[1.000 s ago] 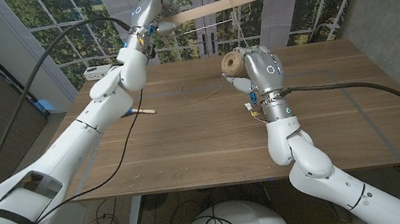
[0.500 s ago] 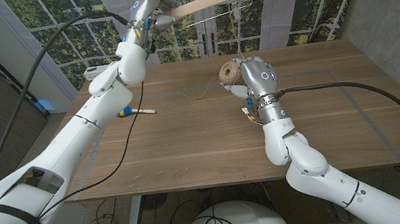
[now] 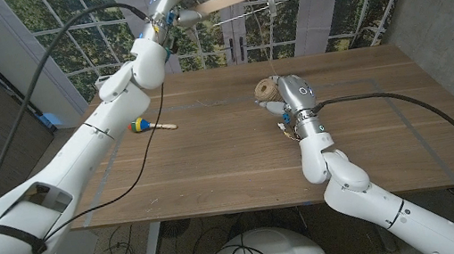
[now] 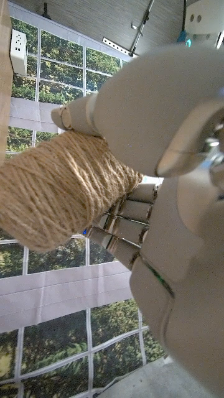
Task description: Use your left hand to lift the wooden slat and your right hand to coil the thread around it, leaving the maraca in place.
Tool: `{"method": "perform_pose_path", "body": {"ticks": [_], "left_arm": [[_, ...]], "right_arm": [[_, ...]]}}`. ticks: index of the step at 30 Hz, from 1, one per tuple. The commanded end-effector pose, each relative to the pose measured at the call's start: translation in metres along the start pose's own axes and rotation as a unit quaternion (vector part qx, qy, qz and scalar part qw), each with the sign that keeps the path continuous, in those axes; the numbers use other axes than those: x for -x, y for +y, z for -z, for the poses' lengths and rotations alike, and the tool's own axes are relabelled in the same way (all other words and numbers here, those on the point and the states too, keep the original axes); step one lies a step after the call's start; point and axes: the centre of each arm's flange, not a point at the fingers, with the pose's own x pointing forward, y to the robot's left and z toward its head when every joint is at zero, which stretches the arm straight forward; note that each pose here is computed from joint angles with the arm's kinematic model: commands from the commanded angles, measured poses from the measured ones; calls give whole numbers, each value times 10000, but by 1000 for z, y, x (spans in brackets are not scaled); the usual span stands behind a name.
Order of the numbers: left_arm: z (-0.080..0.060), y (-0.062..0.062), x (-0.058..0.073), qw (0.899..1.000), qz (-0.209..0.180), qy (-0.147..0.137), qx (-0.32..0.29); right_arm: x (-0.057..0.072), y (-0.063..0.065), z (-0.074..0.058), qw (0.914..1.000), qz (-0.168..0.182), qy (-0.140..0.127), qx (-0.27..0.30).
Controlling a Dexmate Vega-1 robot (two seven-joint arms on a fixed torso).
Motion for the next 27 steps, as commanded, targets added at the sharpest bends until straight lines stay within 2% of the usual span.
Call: {"method": "perform_pose_path", "body": {"ticks": [1,4,5,6,7,8,13,14,16,19,21,25,27], "left_arm": [[-4,2,-2,9995,294,-71,133],[-4,2,0,9992,349,-57,180],[-3,2,2,9990,349,-39,264],[-3,2,2,9990,350,-38,268],[-3,3,3,9988,409,-31,269],[-4,3,5,9989,389,-34,262],[-3,5,10,9987,389,-1,321],[-2,6,11,9985,396,6,376],[-2,7,12,9985,393,12,372],[-2,8,15,9984,385,25,402],[-2,8,17,9984,381,18,416],[-1,8,20,9985,367,32,412],[-1,9,21,9985,359,39,420]], "right_arm": [[-11,14,50,9769,-625,680,-1928],[-16,16,62,9640,-695,777,-2447],[-19,17,68,9554,-717,838,-2741],[-19,17,69,9549,-718,828,-2758],[-21,18,72,9488,-736,865,-2948],[-25,22,82,9282,-843,867,-3520],[-34,28,101,8779,-934,881,-4613],[-35,28,104,8699,-928,889,-4761],[-38,28,108,8611,-931,890,-4918],[-41,26,112,8413,-877,845,-5266],[-43,25,115,8319,-845,781,-5429],[-48,21,122,8016,-751,662,-5894],[-49,20,125,7897,-706,621,-6063]]}}
